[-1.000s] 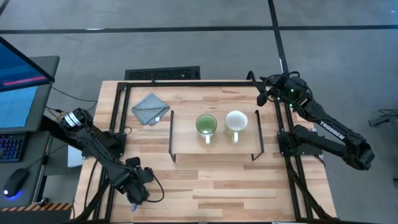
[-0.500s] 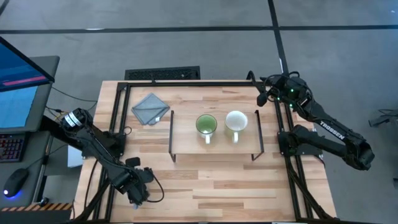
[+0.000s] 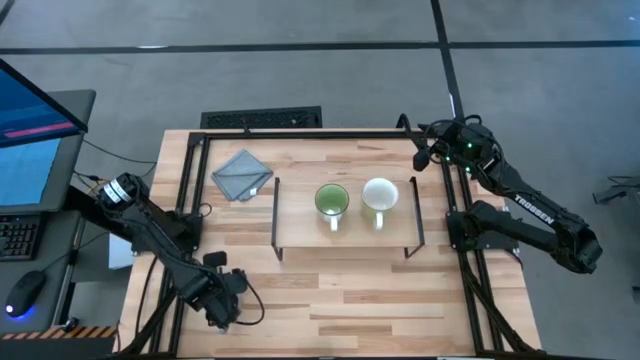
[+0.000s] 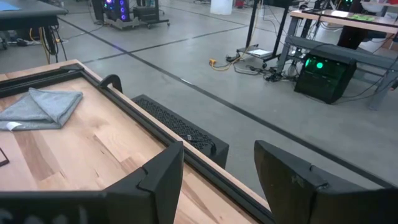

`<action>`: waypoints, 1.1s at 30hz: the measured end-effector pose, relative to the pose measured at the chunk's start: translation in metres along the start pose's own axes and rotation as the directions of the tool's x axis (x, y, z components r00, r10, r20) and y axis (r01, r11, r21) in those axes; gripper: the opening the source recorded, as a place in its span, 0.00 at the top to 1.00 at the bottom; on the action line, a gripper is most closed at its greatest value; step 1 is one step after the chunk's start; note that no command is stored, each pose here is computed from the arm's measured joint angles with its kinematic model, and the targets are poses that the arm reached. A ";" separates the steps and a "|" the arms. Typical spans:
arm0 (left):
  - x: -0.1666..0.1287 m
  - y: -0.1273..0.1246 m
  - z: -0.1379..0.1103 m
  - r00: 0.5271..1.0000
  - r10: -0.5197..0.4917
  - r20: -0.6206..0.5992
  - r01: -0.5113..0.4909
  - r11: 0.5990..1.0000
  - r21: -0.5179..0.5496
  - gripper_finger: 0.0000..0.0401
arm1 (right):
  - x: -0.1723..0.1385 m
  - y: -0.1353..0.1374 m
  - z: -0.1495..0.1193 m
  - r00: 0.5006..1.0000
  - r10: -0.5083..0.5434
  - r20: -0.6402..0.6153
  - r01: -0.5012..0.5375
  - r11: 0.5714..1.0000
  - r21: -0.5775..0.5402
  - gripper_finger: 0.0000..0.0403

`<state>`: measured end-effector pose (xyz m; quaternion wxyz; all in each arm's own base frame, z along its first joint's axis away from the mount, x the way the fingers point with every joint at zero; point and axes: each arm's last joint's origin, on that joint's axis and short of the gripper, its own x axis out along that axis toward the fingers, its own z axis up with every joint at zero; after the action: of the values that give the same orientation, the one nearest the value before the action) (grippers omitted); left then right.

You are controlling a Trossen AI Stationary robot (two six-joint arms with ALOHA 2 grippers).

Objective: Stack small to large cups/mugs on shelf
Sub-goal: Put the blue mug on the shelf

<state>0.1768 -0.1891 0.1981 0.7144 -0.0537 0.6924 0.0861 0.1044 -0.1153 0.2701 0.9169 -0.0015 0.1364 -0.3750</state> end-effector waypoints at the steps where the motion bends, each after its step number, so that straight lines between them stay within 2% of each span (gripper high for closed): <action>1: 0.000 0.001 0.001 1.000 0.004 -0.002 -0.004 1.000 -0.006 0.98 | 0.000 0.000 0.000 1.000 0.000 0.000 0.000 1.000 0.000 0.45; 11: -0.001 0.017 0.013 0.999 0.048 -0.025 -0.048 0.999 0.009 0.98 | 0.000 0.000 0.000 1.000 0.000 0.000 0.000 1.000 -0.006 0.45; 16: -0.005 0.028 0.022 0.996 0.086 0.035 -0.088 0.995 0.056 0.98 | 0.000 0.000 0.000 1.000 0.001 -0.001 -0.001 1.000 -0.008 0.45; 22: -0.017 0.047 0.029 0.996 0.076 0.055 -0.078 0.997 0.026 0.98 | 0.000 0.000 0.000 1.000 0.001 -0.003 -0.002 1.000 -0.008 0.45; 27: -0.041 0.066 0.028 0.990 -0.003 0.138 0.001 1.000 0.012 0.98 | 0.000 0.000 0.000 1.000 0.002 -0.003 -0.002 1.000 -0.009 0.45; 30: -0.055 0.082 0.026 0.977 -0.008 0.214 0.012 1.000 -0.016 0.98 | 0.000 0.000 0.000 1.000 0.002 -0.003 -0.002 1.000 -0.009 0.45; 33: -0.069 0.100 0.026 0.954 -0.002 0.299 0.030 0.996 -0.088 0.98 | 0.000 0.000 0.000 1.000 0.001 -0.003 -0.001 1.000 -0.009 0.45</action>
<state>0.1807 -0.0892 0.2723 0.8082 -0.0783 0.5714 0.1190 0.1045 -0.1153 0.2698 0.9169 -0.0049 0.1393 -0.3739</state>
